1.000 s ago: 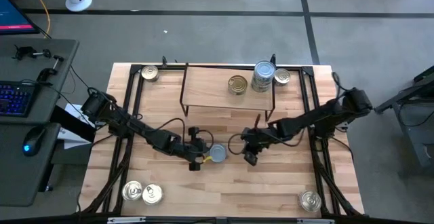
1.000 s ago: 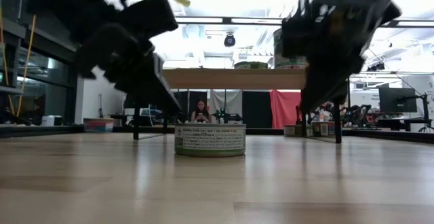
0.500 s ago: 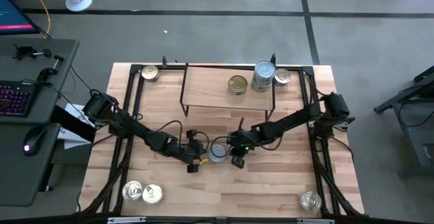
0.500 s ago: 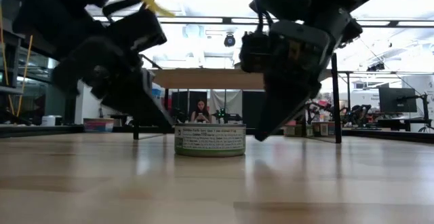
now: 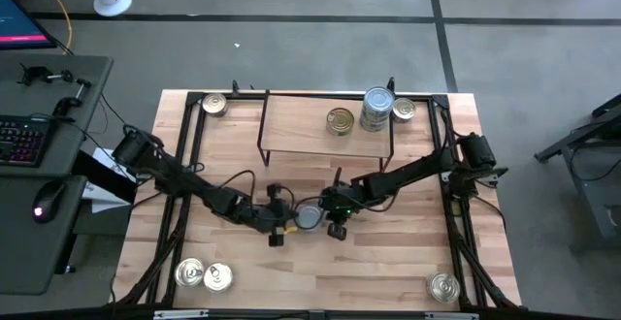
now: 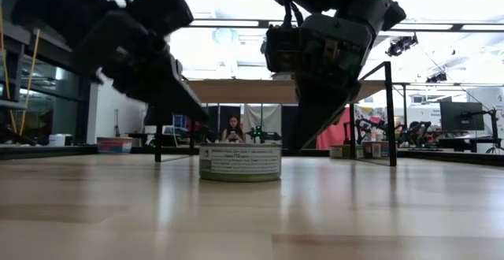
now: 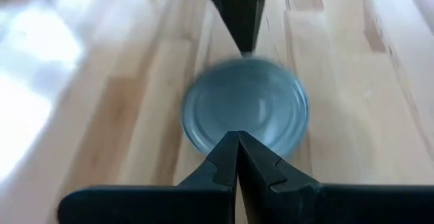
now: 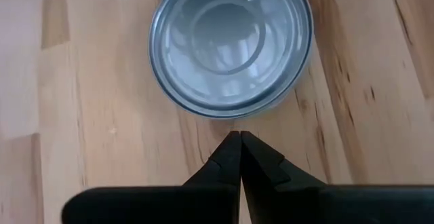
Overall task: Stack canned seafood by type on shelf
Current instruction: Stack the green white tuna can on top of the other green white tuna can on the shelf
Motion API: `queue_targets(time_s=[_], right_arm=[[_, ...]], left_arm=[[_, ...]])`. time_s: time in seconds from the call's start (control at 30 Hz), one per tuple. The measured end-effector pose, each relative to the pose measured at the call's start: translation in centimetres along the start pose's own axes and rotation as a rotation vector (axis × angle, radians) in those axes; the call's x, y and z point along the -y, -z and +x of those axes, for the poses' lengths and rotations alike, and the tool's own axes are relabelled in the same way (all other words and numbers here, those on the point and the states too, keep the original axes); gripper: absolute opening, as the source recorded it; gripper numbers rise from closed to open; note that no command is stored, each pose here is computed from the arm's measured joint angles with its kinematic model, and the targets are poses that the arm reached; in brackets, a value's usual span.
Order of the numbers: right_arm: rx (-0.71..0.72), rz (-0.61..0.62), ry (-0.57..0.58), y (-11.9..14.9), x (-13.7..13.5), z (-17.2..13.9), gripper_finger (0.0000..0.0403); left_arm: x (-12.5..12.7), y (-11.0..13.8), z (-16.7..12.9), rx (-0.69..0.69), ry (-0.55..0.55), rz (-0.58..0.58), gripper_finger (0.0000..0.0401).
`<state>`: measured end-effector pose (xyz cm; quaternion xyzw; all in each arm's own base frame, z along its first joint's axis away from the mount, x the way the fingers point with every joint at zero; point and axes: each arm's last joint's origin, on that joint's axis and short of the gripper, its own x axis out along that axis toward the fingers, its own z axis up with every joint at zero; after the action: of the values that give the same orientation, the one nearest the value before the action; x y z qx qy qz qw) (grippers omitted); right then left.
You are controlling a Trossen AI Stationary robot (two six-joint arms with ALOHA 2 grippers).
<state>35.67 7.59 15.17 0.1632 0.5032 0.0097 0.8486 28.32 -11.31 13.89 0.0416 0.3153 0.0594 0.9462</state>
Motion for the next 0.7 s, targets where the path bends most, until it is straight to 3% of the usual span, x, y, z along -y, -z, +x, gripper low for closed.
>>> queue_targets(time_s=[0.3,0.7], right_arm=[[0.015,0.013,0.0,-0.1,0.0,0.0,0.0],[0.052,-0.011,-0.007,-0.5,-0.2,-0.1,0.0]], left_arm=[[0.4,0.8,0.9,-0.019,0.014,0.04,0.0],[1.1,1.6,2.1,-0.012,0.023,0.001,0.0]])
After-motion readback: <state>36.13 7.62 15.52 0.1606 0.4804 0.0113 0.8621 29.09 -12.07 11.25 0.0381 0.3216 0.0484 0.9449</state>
